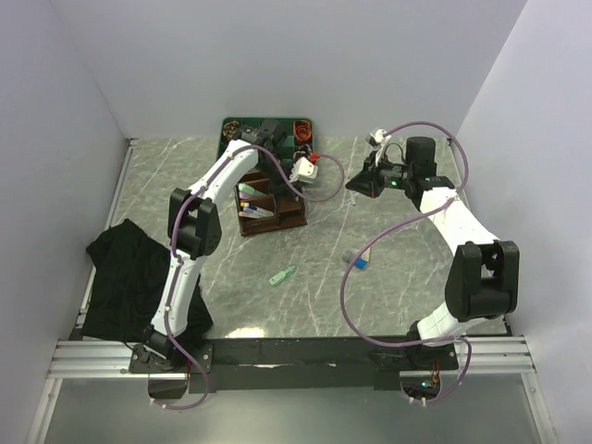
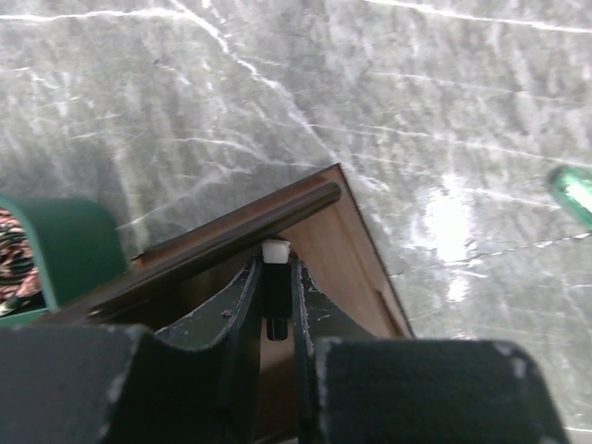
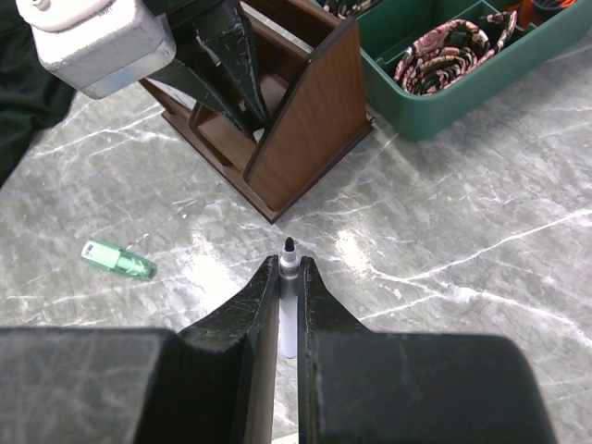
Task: Sort the stationery into containers
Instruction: Pick up the pen cap from the storage box, then close the pen cap on the pen.
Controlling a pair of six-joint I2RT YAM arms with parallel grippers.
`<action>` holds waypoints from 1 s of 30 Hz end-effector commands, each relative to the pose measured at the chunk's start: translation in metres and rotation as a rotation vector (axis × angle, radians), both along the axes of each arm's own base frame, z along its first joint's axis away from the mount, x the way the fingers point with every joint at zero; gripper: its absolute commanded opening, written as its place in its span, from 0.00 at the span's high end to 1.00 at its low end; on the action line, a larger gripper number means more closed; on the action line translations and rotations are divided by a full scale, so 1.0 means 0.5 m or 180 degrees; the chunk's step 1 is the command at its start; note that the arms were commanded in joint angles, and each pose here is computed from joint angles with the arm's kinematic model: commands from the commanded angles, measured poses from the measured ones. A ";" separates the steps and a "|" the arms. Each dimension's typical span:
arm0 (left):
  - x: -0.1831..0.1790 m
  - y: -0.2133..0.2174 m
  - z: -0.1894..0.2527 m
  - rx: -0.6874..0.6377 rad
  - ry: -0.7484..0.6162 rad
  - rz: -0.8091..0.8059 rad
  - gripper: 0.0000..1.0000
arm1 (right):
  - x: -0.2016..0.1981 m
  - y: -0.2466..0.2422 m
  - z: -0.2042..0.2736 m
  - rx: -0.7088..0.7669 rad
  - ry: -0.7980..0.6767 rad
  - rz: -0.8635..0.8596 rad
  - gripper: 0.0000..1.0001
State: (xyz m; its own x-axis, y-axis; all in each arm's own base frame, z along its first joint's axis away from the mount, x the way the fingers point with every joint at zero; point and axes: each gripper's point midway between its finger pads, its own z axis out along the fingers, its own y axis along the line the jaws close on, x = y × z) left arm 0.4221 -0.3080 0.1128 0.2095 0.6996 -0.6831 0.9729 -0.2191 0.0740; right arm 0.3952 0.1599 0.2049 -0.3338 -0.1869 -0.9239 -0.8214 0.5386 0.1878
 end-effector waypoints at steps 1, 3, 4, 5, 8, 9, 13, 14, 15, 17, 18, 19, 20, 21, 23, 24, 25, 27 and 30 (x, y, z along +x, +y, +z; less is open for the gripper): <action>-0.079 0.026 -0.052 0.0266 0.0616 -0.0031 0.92 | 0.005 -0.003 0.054 0.0007 -0.0205 0.0046 1.00; -0.088 0.026 -0.049 0.0246 0.0667 -0.0020 0.99 | 0.002 -0.006 0.061 -0.0003 -0.0218 0.0036 1.00; -0.089 0.026 -0.047 0.0243 0.0681 -0.0003 0.99 | 0.000 -0.005 0.072 -0.0003 -0.0261 0.0042 1.00; -0.086 0.023 -0.037 0.0217 0.0658 0.0012 0.99 | -0.001 -0.005 0.081 0.0003 -0.0275 0.0028 1.00; -0.074 0.021 0.012 0.0096 0.0564 0.0127 0.99 | -0.012 -0.003 0.117 0.0046 -0.0380 0.0034 1.00; -0.067 0.021 0.056 -0.0003 0.0420 0.0184 0.99 | -0.021 -0.002 0.136 0.0066 -0.0455 0.0048 1.00; -0.060 0.034 0.181 -0.0301 0.0083 0.0368 0.99 | -0.043 0.004 0.176 0.0205 -0.0622 0.0025 1.00; -0.062 0.034 0.211 -0.0385 0.0033 0.0401 0.99 | -0.045 0.011 0.192 0.0275 -0.0663 0.0002 1.00; -0.069 0.036 0.260 -0.0527 0.0023 0.0509 0.99 | -0.054 0.014 0.196 0.0310 -0.0677 0.0000 1.00; -0.054 0.033 0.345 -0.0951 -0.0039 0.0636 0.99 | -0.063 0.029 0.213 0.0411 -0.0707 0.0012 1.00; -0.063 0.038 0.399 -0.1158 0.0098 0.0847 0.99 | -0.069 0.040 0.221 0.0450 -0.0751 0.0044 1.00; -0.055 0.056 0.412 -0.1290 0.0229 0.1018 0.99 | -0.075 0.048 0.228 0.0521 -0.0711 0.0041 1.00; -0.036 0.046 0.468 -0.1666 0.0074 0.0937 0.99 | -0.073 0.054 0.241 0.0567 -0.0794 0.0053 1.00; -0.059 0.057 0.526 -0.1886 0.0266 0.1124 0.99 | -0.075 0.064 0.235 0.0592 -0.0767 0.0060 1.00; -0.033 0.065 0.552 -0.2325 0.0141 0.1148 0.99 | -0.074 0.073 0.237 0.0658 -0.0841 0.0060 1.00; -0.065 0.074 0.608 -0.2597 0.0359 0.1291 0.99 | -0.077 0.077 0.204 0.0688 -0.0730 0.0027 1.00; -0.061 0.081 0.563 -0.2662 0.0555 0.1424 0.99 | -0.081 0.090 0.194 0.0730 -0.0720 0.0018 1.00; -0.059 0.079 0.609 -0.3054 0.0662 0.1476 0.99 | -0.084 0.107 0.167 0.0776 -0.0828 0.0040 1.00; -0.051 0.055 0.607 -0.3169 0.0940 0.1470 0.99 | -0.097 0.149 0.145 0.0873 -0.0992 0.0054 1.00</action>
State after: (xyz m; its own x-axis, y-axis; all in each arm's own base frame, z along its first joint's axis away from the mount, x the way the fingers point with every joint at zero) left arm 0.3972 -0.2528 0.3876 -0.0868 -0.0102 -0.9962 0.9460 0.3127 -0.0857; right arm 0.3490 0.2122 0.2621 -0.1680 -0.0050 -0.9858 -0.8594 0.4906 0.1440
